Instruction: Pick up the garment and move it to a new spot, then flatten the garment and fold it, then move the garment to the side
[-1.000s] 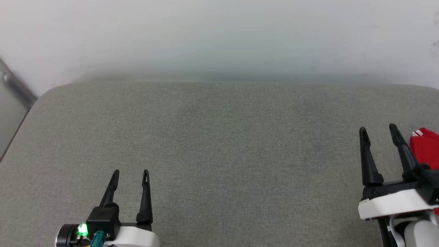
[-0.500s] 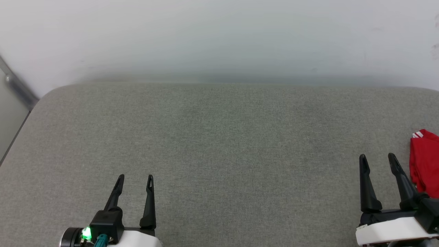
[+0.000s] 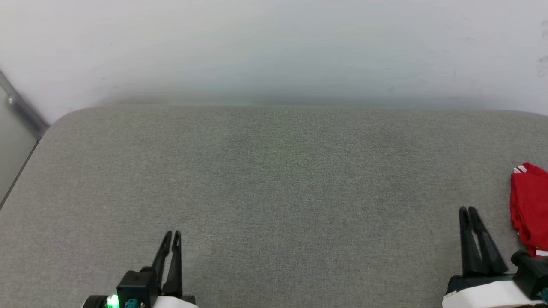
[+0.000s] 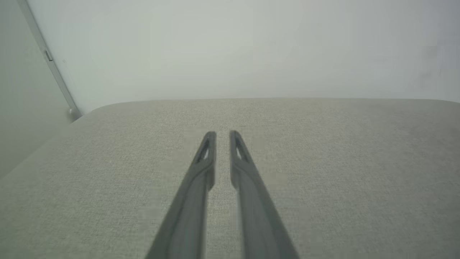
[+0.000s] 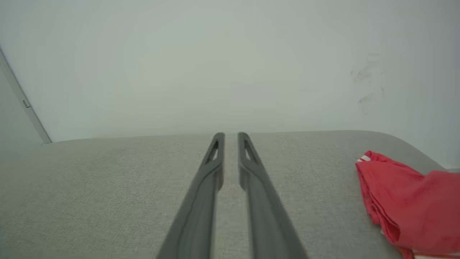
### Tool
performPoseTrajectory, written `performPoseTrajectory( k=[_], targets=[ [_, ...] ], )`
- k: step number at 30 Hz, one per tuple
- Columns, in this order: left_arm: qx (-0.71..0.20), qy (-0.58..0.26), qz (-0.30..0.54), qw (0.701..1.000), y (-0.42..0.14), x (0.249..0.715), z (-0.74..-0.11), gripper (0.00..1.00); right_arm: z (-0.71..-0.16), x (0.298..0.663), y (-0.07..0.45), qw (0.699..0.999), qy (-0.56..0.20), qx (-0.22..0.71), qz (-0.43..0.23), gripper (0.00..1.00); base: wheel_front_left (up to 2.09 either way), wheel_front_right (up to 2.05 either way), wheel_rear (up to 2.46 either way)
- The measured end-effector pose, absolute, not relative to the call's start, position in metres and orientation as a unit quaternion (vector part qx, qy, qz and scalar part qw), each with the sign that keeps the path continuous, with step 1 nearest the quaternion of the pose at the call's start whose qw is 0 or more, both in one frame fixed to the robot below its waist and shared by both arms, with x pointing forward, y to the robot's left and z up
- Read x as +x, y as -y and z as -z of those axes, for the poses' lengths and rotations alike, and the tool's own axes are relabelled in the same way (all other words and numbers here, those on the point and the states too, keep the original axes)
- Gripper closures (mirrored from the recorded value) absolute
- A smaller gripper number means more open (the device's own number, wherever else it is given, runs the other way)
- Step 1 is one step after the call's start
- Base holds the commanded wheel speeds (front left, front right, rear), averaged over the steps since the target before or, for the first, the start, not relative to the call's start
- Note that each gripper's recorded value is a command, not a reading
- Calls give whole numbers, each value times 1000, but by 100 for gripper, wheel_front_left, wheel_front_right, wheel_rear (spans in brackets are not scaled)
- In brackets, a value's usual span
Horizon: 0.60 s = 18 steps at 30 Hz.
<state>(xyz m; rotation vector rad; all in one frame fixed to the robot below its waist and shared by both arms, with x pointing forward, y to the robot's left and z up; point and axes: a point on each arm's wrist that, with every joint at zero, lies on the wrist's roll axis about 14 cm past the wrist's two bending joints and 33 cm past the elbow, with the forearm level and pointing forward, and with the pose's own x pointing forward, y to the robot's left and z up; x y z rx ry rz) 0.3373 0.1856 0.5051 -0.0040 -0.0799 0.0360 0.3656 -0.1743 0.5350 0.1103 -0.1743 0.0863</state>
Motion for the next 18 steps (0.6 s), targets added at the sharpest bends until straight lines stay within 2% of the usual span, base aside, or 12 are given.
performPoseTrajectory(
  k=[18],
  targets=[
    [-168,-7,-45,985,-197,340,-484,100,-513,367,186,978,37,206,-12,100,0,0,0]
  ],
)
